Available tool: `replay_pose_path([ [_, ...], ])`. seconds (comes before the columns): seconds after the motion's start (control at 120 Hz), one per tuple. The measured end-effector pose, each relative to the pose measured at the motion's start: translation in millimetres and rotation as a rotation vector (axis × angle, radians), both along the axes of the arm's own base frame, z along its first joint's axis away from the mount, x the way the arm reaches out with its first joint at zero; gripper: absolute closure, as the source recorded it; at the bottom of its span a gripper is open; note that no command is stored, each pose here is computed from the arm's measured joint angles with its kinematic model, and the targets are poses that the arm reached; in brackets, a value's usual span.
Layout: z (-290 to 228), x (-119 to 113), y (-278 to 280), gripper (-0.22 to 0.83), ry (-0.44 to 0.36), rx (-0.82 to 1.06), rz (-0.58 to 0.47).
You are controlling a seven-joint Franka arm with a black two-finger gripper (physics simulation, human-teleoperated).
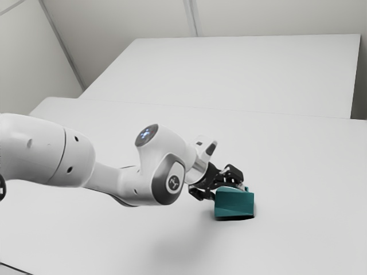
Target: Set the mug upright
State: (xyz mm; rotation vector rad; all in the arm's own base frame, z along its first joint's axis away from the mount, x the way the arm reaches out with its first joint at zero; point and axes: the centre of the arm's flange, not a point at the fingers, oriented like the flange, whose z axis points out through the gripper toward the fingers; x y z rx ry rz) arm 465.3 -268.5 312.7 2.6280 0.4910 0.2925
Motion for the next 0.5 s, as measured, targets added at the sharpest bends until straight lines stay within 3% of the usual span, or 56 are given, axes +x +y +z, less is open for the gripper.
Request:
replay_pose_path([
  [0.5,23.8,6.8,-33.4,0.2,-0.058,-0.037,-0.048],
])
